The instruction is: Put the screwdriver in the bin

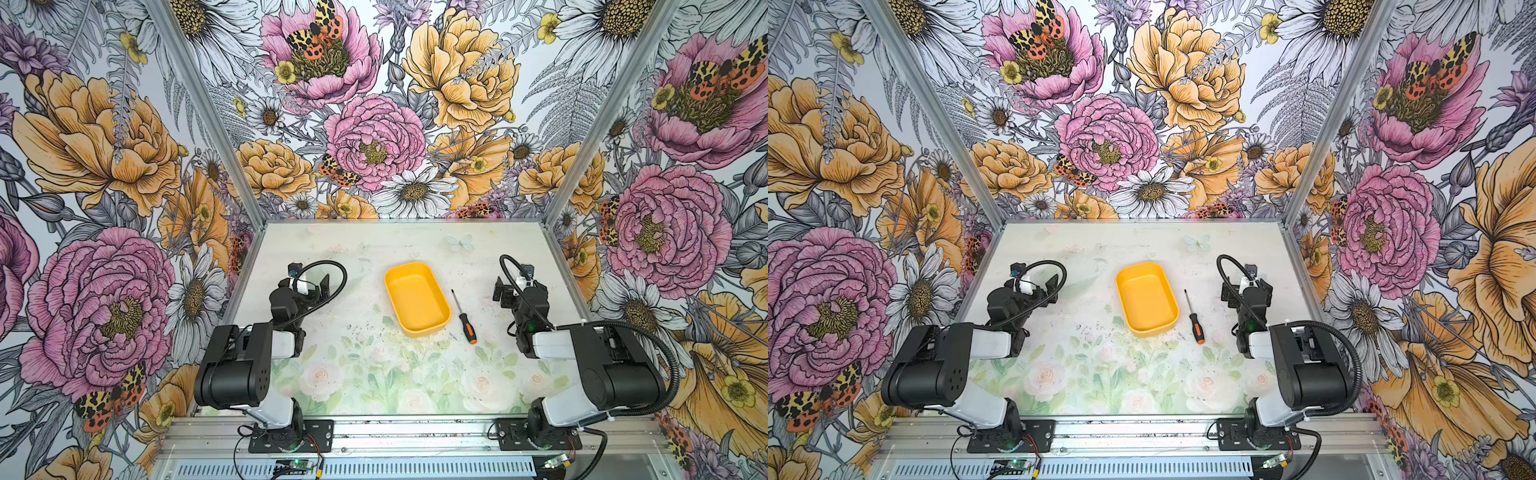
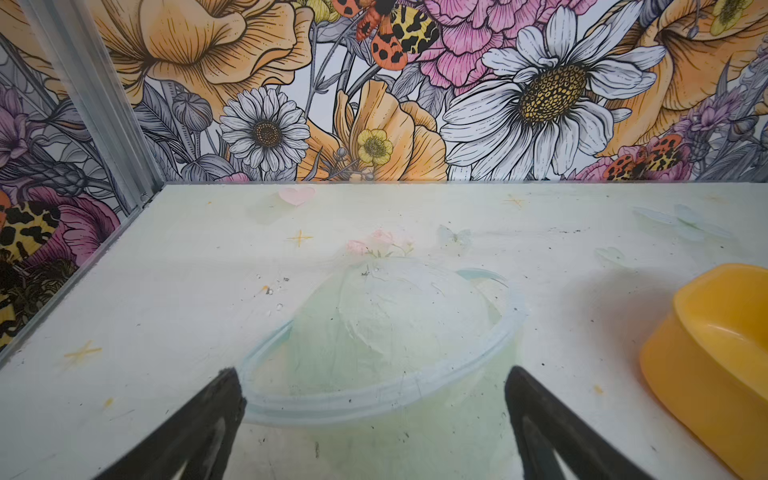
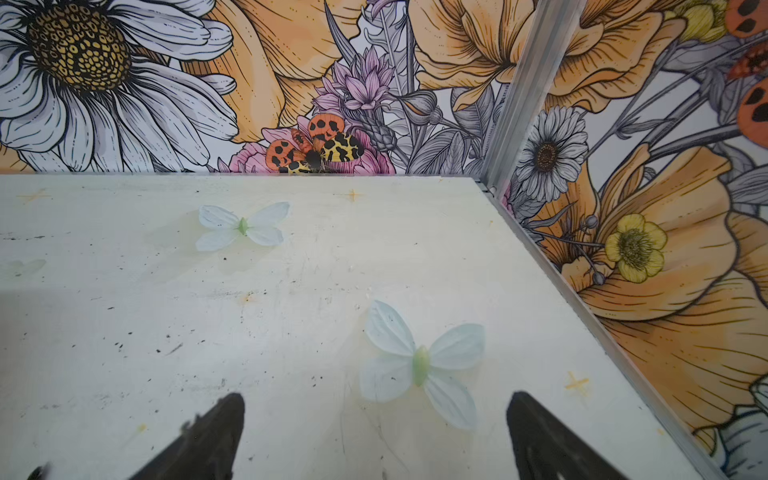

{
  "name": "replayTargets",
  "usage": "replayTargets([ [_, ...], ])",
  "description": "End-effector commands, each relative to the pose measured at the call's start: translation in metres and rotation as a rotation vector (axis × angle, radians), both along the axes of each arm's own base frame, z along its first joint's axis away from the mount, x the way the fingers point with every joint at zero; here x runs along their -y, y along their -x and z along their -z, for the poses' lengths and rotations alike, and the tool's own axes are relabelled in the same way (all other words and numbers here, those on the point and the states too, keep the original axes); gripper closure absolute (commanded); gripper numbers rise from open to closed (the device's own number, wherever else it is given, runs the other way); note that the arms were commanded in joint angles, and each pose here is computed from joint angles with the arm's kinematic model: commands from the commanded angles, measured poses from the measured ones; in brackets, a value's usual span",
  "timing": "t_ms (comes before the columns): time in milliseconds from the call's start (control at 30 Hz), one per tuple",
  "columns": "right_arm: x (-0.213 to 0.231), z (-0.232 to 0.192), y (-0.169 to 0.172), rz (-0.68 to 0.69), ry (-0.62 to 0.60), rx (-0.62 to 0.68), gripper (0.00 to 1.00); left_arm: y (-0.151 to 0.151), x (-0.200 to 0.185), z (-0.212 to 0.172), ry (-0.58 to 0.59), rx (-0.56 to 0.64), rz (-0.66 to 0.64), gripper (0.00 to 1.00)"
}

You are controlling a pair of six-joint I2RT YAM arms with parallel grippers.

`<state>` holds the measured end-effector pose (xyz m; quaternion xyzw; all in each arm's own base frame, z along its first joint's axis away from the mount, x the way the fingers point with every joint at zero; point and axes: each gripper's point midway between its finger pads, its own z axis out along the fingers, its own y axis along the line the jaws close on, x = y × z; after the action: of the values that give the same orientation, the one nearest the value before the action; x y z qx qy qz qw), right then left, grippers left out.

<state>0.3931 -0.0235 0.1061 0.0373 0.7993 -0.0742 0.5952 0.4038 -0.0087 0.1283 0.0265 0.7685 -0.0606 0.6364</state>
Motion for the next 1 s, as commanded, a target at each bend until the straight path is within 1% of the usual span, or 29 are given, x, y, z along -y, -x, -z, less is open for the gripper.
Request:
replayTargets([
  [0,-0.001,-0.007,-0.007,-0.007,-0.017,0.021,0.01,0.002,0.002,-0.004,-0.008,0.024,0.019,0.01],
  [400,-0.001,-0.006,-0.007,-0.009,-0.018,0.018,0.00,-0.001,-0.006,-0.002,0.010,0.012,-0.015,0.01],
  [767,0.000,-0.006,-0.007,-0.011,-0.022,0.015,0.01,-0.001,-0.006,-0.002,0.010,0.011,-0.015,0.01],
  [833,0.002,-0.008,-0.007,0.000,-0.019,0.024,0.02,-0.001,-0.006,-0.002,0.010,0.012,-0.016,0.01],
  [900,0.009,-0.013,-0.006,0.053,-0.025,0.016,0.02,-0.002,-0.008,-0.004,0.010,0.008,-0.024,0.01],
  [967,0.008,-0.026,-0.008,0.047,-0.022,0.002,0.02,-0.003,-0.007,-0.009,0.010,-0.006,-0.018,0.01],
])
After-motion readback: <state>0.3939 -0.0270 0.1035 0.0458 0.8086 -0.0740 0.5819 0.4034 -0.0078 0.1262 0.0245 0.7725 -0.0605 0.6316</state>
